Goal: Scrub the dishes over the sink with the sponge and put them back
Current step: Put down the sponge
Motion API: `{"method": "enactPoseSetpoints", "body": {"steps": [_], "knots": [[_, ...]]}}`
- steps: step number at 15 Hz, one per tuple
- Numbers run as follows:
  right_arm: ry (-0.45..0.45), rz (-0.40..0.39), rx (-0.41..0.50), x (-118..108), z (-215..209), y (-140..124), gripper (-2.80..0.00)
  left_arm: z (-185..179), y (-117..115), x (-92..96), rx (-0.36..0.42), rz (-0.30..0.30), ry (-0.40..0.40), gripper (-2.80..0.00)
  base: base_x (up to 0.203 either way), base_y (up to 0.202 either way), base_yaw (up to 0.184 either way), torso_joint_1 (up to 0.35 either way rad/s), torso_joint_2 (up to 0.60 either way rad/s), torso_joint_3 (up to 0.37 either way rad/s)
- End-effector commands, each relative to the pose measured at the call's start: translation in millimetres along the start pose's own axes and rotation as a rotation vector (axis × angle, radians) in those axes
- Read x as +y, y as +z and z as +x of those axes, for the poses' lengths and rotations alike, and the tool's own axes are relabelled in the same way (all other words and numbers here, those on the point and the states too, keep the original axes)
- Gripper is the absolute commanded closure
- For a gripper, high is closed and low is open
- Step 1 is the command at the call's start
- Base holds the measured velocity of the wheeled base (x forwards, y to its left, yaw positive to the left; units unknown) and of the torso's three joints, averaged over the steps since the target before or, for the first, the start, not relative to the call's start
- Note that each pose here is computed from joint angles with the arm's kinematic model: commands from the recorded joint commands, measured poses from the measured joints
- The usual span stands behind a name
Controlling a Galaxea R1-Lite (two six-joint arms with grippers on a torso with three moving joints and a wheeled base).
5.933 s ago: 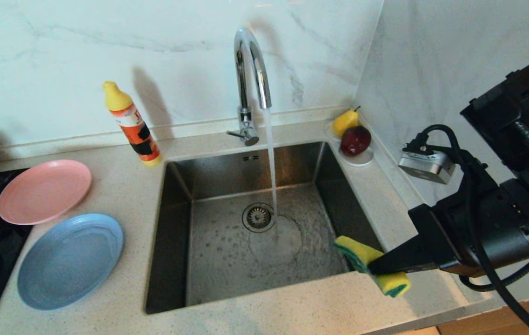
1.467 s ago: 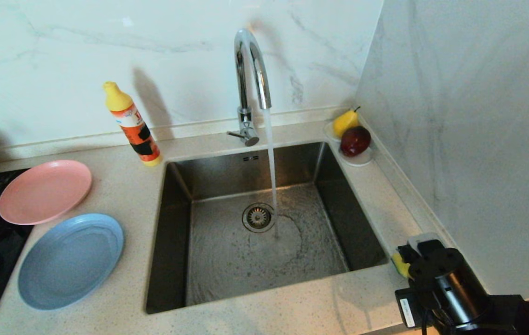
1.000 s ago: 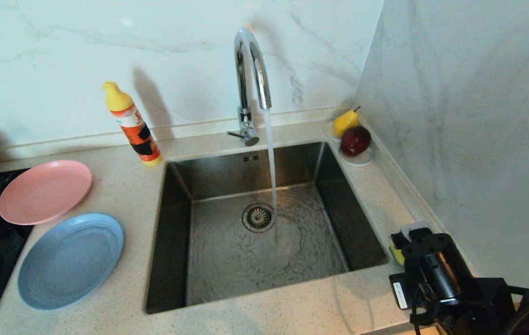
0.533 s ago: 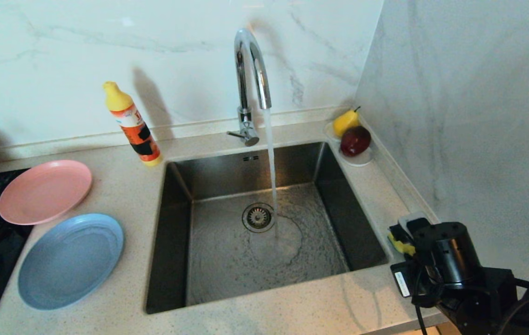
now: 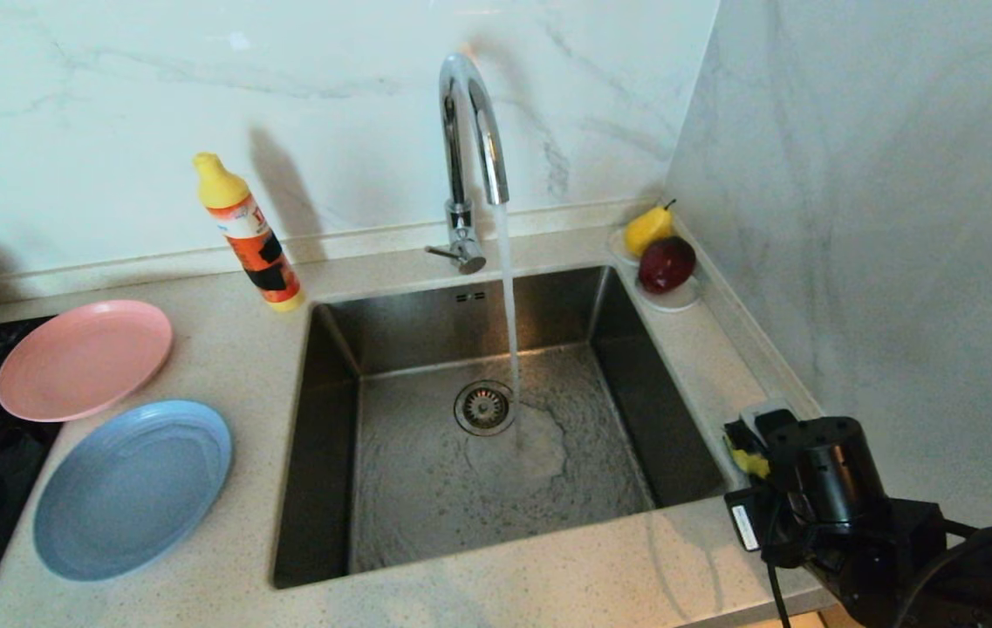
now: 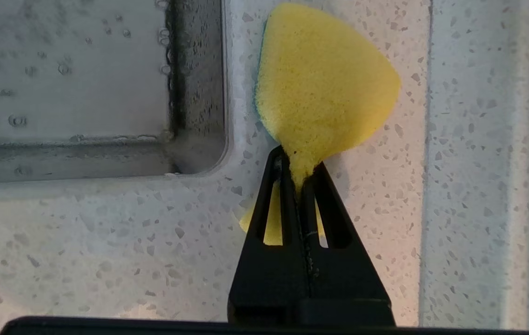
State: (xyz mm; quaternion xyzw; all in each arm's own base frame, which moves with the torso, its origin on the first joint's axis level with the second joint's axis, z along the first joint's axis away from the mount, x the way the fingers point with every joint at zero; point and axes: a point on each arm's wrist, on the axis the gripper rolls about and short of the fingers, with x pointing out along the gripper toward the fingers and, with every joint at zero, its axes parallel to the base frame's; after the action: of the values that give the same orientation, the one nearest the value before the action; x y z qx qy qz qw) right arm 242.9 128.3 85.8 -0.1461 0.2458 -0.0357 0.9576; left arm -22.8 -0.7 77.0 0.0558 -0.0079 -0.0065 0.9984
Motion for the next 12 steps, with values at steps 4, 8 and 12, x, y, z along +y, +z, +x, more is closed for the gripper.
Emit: {"method": "enactPoseSetpoints", "body": {"steps": [4,8,12], "knots": [[-0.006,0.007,-0.004,1.4,3.7,1.4,0.00,1.4,-5.0,-0.5,0.020,0.000,-0.002,0.00,0.000,0.000,0.000,0.000,0.00,0.000],[-0.008,0.005,-0.015,2.0,3.2,5.0,0.00,1.4,-5.0,-0.5,0.020,0.000,-0.002,0.00,0.000,0.000,0.000,0.000,0.00,0.000],[-0.010,0.007,-0.014,1.6,3.3,4.5,0.00,1.4,-5.0,-0.5,0.020,0.000,-0.002,0.00,0.000,0.000,0.000,0.000,0.00,0.000]]}}
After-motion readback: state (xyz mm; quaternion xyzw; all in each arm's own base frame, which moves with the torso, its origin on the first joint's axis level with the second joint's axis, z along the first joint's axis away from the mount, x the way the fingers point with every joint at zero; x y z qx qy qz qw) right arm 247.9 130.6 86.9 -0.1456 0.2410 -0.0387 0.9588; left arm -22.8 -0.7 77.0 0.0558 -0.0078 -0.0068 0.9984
